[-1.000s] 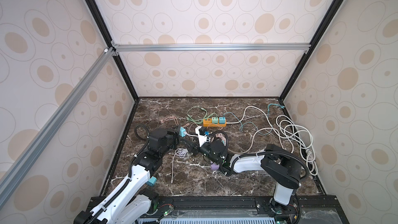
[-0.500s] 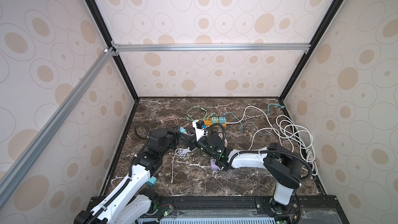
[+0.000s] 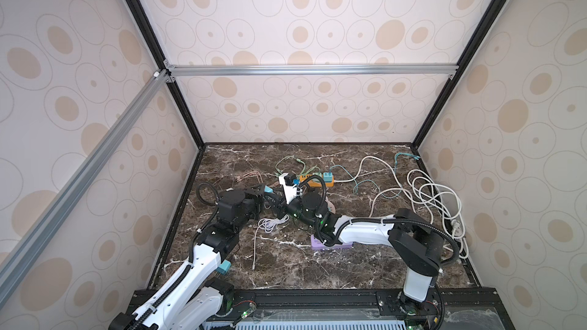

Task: Insert the plug
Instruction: 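Close the right gripper on the teal charger while the left still holds it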

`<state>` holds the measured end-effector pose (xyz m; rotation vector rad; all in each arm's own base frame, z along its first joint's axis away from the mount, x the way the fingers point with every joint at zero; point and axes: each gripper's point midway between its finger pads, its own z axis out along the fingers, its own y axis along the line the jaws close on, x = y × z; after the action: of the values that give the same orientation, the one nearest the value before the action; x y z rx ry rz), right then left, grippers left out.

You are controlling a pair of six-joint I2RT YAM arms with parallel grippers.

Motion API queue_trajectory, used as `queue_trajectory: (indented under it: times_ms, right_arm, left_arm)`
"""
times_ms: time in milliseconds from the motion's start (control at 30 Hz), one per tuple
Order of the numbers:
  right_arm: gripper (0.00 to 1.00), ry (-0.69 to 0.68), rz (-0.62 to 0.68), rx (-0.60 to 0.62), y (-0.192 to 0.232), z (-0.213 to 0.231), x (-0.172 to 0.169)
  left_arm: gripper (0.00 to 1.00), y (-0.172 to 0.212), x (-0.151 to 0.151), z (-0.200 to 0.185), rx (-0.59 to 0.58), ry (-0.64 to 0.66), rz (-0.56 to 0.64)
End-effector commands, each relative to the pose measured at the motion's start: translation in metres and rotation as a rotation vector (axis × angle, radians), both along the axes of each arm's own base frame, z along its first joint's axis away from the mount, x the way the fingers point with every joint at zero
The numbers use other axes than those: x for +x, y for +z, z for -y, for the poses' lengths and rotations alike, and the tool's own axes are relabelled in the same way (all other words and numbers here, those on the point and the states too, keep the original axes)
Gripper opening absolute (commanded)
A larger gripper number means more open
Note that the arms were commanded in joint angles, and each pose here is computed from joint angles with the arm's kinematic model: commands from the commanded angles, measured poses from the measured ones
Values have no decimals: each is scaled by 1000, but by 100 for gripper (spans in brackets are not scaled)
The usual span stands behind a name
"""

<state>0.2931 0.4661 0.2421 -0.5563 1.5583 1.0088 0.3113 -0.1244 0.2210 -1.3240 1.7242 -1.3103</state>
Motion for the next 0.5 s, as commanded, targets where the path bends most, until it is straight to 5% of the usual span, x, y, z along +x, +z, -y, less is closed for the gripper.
queue_trajectory:
  times_ms: [0, 133, 233, 467]
  right_arm:
    - [14, 46, 21, 3, 11, 0, -4]
    - [0, 57, -4, -35, 7, 19, -10]
    - [0, 83, -26, -60, 3, 38, -14]
    - [0, 180, -24, -161, -6, 70, -30]
  left_arm:
    - [5, 10, 1, 1, 21, -18, 46]
    - [71, 12, 5, -12, 232, -12, 102]
    - [97, 14, 5, -18, 432, -51, 159]
    - [98, 2, -2, -23, 768, -185, 197]
